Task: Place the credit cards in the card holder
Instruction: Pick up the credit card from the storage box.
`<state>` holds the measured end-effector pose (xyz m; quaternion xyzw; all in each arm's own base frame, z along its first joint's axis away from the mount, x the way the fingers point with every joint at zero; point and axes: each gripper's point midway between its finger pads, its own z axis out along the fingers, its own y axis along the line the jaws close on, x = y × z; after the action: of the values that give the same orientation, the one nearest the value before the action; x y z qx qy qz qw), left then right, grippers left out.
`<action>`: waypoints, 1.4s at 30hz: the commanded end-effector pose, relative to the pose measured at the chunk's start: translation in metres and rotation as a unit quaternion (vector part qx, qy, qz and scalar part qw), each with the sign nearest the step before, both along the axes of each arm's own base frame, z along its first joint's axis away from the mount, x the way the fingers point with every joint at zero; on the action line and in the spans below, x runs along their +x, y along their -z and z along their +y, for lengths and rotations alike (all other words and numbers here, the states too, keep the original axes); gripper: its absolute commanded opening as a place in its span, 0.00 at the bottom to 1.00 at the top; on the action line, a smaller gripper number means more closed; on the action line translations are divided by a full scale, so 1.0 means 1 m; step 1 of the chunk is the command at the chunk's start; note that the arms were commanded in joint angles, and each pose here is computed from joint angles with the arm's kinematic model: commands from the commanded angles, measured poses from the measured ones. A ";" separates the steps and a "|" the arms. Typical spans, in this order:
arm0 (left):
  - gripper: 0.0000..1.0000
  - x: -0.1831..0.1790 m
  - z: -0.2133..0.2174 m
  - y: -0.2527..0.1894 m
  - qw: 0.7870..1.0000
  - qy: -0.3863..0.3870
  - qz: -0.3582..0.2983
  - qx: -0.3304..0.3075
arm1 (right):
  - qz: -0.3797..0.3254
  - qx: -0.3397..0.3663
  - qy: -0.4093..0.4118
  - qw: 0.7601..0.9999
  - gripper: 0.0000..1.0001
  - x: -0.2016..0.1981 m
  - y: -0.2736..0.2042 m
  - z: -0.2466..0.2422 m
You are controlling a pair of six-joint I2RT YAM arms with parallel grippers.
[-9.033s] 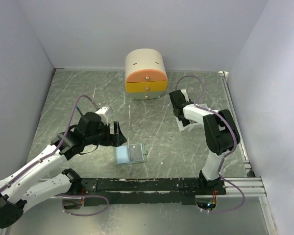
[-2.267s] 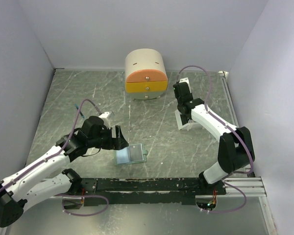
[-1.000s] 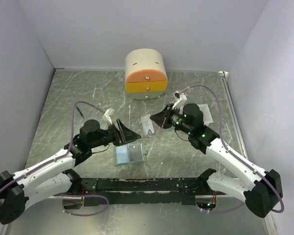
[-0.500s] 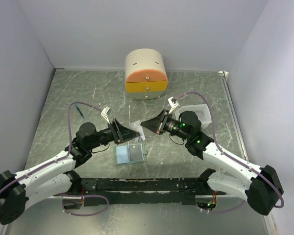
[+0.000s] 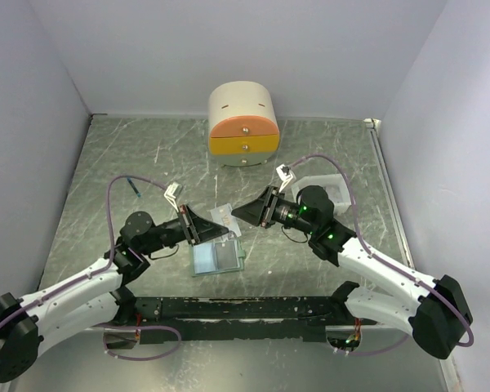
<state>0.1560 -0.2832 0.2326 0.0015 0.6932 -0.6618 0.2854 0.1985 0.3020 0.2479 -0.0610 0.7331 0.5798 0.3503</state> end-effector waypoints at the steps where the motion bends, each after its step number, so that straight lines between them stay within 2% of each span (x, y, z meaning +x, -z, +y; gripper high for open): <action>1: 0.07 -0.011 0.003 0.001 1.000 0.016 -0.018 0.009 | -0.015 -0.008 -0.029 0.999 0.35 -0.010 -0.007 0.002; 10: 0.07 -0.023 0.005 0.014 0.999 0.043 -0.015 0.027 | 0.000 0.008 -0.074 0.997 0.32 -0.018 0.002 0.015; 12: 0.08 -0.024 0.004 0.017 0.998 0.048 -0.010 0.032 | 0.001 0.006 -0.085 0.996 0.27 -0.020 0.003 0.019; 14: 0.11 -0.025 0.005 0.021 0.998 0.049 -0.003 0.038 | 0.002 0.004 -0.090 0.996 0.15 -0.021 0.005 0.022; 16: 0.16 -0.023 0.006 0.024 0.998 0.040 0.003 0.051 | 0.004 0.002 -0.080 0.997 0.02 -0.019 0.008 0.021; 17: 0.22 -0.022 0.008 0.026 0.998 0.033 0.005 0.059 | 0.004 0.001 -0.076 0.997 0.00 -0.018 0.011 0.020; 18: 0.30 -0.020 0.011 0.028 0.997 0.023 0.009 0.066 | 0.006 -0.003 -0.072 0.997 0.00 -0.016 0.014 0.020; 20: 0.39 -0.018 0.017 0.030 0.997 0.003 0.013 0.078 | 0.010 -0.002 -0.073 0.997 0.00 -0.017 0.018 0.020; 24: 0.49 -0.014 0.027 0.027 0.996 -0.031 0.014 0.084 | 0.019 0.020 -0.081 0.996 0.00 -0.020 0.019 0.022; 26: 0.49 -0.014 0.031 0.023 0.996 -0.042 0.010 0.075 | 0.022 0.026 -0.087 0.996 0.00 -0.021 0.018 0.024; 32: 0.41 -0.012 0.041 0.010 0.996 -0.074 -0.006 0.050 | 0.026 0.028 -0.087 0.995 0.00 -0.019 0.018 0.026; 39: 0.44 -0.014 0.041 0.006 0.997 -0.069 -0.018 0.037 | 0.040 0.042 -0.099 0.993 0.00 -0.025 0.022 0.029; 42: 0.38 -0.014 0.040 0.004 0.997 -0.068 -0.023 0.032 | 0.045 0.049 -0.105 0.992 0.00 -0.028 0.022 0.032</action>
<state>0.1404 -0.2427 0.2181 -0.0243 0.7248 -0.6049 0.3289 0.1797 0.3299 0.2275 -0.0888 0.7157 0.6370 0.2723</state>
